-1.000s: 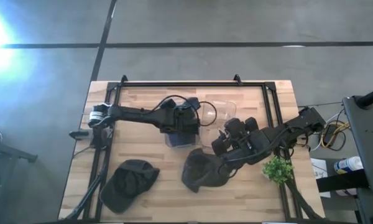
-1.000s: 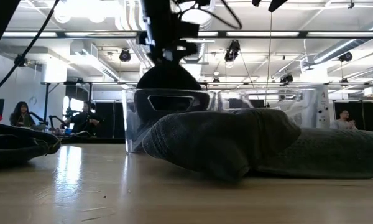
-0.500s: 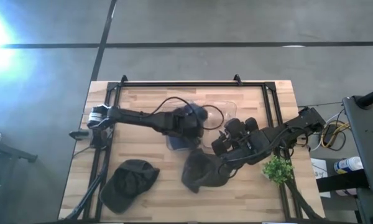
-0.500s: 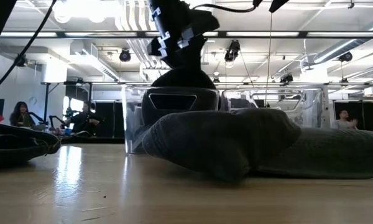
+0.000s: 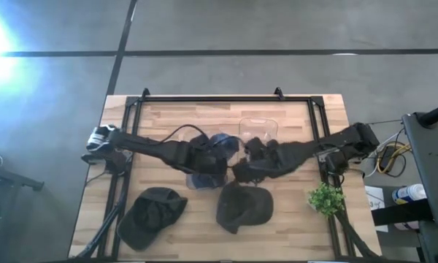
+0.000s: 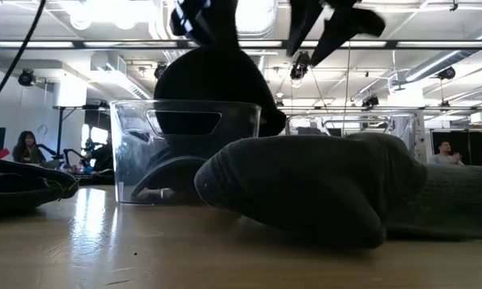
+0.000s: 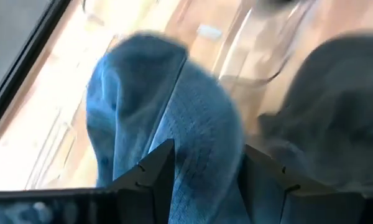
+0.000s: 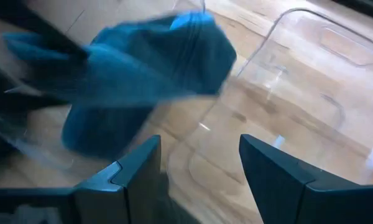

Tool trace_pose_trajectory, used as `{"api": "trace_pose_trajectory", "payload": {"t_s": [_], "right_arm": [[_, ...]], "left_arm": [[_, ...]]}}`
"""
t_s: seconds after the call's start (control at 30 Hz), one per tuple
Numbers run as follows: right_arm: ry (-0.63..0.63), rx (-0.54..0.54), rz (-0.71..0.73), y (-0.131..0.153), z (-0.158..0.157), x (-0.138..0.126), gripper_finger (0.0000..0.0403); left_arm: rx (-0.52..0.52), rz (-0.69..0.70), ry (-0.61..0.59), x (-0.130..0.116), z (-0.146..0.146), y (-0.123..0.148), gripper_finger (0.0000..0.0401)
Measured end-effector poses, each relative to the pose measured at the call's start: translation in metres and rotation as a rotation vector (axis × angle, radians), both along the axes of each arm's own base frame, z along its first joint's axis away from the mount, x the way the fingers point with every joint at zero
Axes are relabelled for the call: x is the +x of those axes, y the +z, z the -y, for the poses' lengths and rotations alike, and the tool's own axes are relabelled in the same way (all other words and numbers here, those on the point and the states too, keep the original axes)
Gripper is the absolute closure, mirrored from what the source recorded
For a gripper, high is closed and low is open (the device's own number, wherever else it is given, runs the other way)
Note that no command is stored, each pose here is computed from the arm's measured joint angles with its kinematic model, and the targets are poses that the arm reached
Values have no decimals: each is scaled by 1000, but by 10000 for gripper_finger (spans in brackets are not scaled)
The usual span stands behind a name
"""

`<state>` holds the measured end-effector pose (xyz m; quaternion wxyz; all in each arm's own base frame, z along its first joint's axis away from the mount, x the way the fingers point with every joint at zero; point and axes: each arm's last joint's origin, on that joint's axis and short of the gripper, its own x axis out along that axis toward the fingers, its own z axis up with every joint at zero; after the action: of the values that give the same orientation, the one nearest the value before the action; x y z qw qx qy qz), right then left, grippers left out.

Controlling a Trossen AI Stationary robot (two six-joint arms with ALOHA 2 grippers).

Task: Pick & Place hat
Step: Put the blue cap into the left transparent bin, then adjust the left transparent bin

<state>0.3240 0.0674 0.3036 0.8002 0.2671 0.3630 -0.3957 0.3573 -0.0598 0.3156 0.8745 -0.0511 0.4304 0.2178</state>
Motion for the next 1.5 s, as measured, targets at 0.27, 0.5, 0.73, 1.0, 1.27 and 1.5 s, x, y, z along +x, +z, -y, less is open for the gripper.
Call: {"api": "trace_pose_trajectory", "payload": {"t_s": [0.27,0.5,0.73,1.0,1.27,1.5], "right_arm": [[-70,77,47,-3,26,10,188],[-72,175,21,-11,34,16,188],[-30,284,-41,-34,27,19,188],[-9,270,38,-29,43,29,188],[-37,258,53,-35,74,32,188],[-54,292,71,-50,93,31,188]], "left_arm": [[-3,96,-26,-32,8,-5,247],[-303,243,-237,-30,25,-65,247],[-136,199,-138,-66,14,-27,247],[-10,-2,134,-129,-13,-37,247],[-120,33,217,-153,-21,-92,247],[-200,55,212,-151,-27,-131,247]]}}
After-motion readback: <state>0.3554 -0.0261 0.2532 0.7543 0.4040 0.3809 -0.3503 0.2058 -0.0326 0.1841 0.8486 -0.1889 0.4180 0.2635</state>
